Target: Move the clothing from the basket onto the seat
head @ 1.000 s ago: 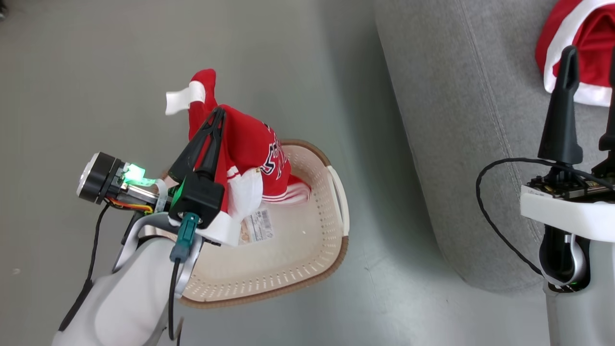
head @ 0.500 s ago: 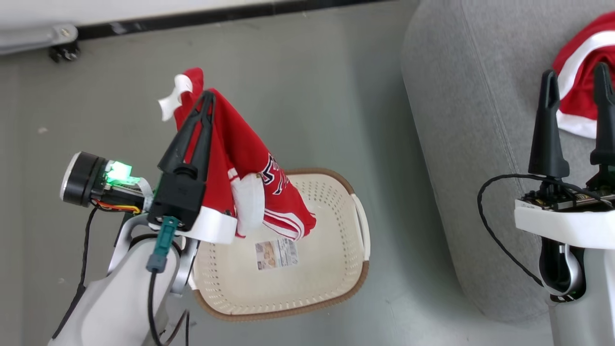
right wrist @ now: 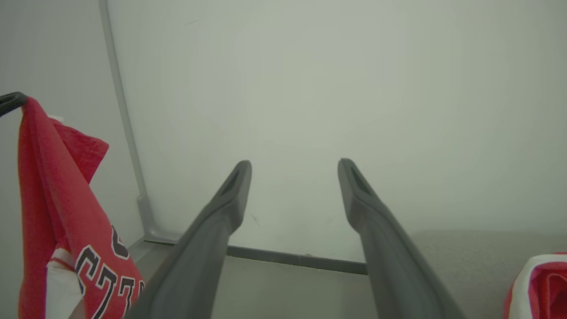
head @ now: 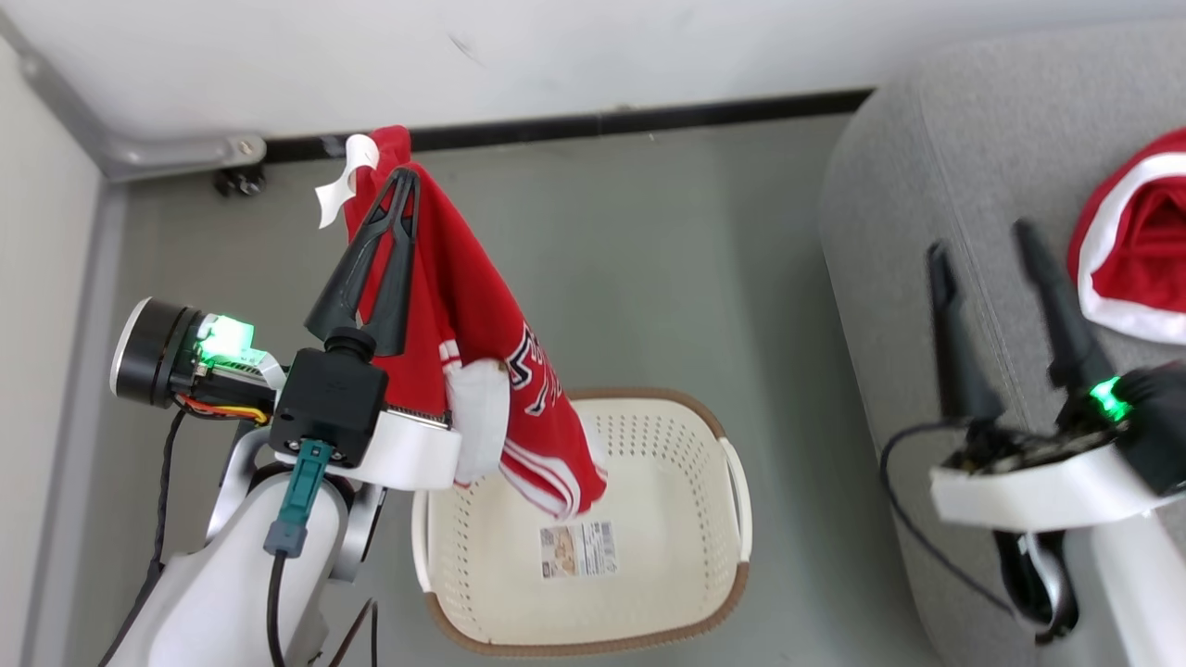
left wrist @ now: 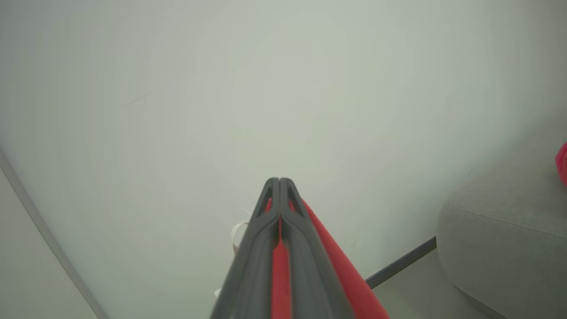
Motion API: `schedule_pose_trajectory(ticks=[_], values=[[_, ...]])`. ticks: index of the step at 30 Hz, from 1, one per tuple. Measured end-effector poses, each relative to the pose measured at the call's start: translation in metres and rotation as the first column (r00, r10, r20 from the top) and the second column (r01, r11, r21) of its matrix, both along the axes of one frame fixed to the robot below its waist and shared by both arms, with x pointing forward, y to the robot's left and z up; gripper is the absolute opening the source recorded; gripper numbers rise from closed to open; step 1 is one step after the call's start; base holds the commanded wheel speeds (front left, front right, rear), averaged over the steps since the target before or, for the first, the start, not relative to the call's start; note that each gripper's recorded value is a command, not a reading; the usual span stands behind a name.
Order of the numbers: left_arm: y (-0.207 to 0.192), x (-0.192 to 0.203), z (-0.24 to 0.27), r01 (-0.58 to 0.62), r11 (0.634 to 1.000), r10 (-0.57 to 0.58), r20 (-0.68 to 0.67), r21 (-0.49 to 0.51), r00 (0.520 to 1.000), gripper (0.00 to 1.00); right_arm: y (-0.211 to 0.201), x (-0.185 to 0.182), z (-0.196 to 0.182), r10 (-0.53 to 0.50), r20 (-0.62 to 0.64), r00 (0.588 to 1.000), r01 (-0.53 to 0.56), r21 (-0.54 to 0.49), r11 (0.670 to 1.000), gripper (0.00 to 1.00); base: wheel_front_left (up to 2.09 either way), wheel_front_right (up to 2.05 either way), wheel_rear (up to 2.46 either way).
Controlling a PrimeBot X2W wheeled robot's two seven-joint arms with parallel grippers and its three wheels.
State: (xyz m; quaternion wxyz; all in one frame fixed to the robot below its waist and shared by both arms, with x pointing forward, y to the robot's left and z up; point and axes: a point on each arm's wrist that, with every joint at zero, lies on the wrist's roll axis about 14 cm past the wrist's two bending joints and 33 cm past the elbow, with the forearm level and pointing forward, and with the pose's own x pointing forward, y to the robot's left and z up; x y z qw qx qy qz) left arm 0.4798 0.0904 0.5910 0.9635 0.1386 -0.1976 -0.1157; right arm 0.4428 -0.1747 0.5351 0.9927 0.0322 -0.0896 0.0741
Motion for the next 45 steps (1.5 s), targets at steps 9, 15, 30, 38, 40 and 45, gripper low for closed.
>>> schedule_pose_trajectory(ticks=[9, 15, 30, 38, 40, 45], values=[[0.002, -0.025, 0.045, 0.032, 0.999, -0.035, 0.101, 0.033, 0.994, 0.0, 0.052, -0.022, -0.022, 0.199, -0.111, 0.974, -0.209, -0.079, 0.975, 1.0, 0.0, 0.0, 0.0], [-0.01, -0.043, 0.078, 0.086, 0.994, -0.096, 0.174, 0.061, 0.98, 0.0, 0.103, -0.049, -0.037, 0.367, -0.191, 0.91, -0.389, -0.091, 0.917, 1.0, 0.0, 0.0, 0.0], [-0.041, -0.073, 0.133, 0.187, 0.979, -0.203, 0.289, 0.083, 0.935, 0.0, 0.147, -0.086, -0.059, 0.511, -0.295, 0.807, -0.561, -0.113, 0.82, 1.0, 0.0, 0.0, 0.0], [-0.049, -0.079, 0.143, 0.206, 0.975, -0.222, 0.309, 0.084, 0.925, 0.0, 0.151, -0.076, -0.044, 0.518, -0.254, 0.817, -0.56, -0.14, 0.816, 1.0, 0.0, 0.0, 0.0], [-0.052, -0.08, 0.147, 0.214, 0.973, -0.229, 0.316, 0.083, 0.921, 0.0, 0.156, -0.074, -0.04, 0.523, -0.24, 0.818, -0.562, -0.133, 0.817, 1.0, 0.0, 0.0, 0.0], [-0.062, -0.084, 0.148, 0.239, 0.968, -0.252, 0.315, 0.081, 0.915, 0.0, 0.173, -0.074, -0.037, 0.555, -0.225, 0.801, -0.59, -0.13, 0.797, 1.0, 0.0, 0.0, 0.0]])
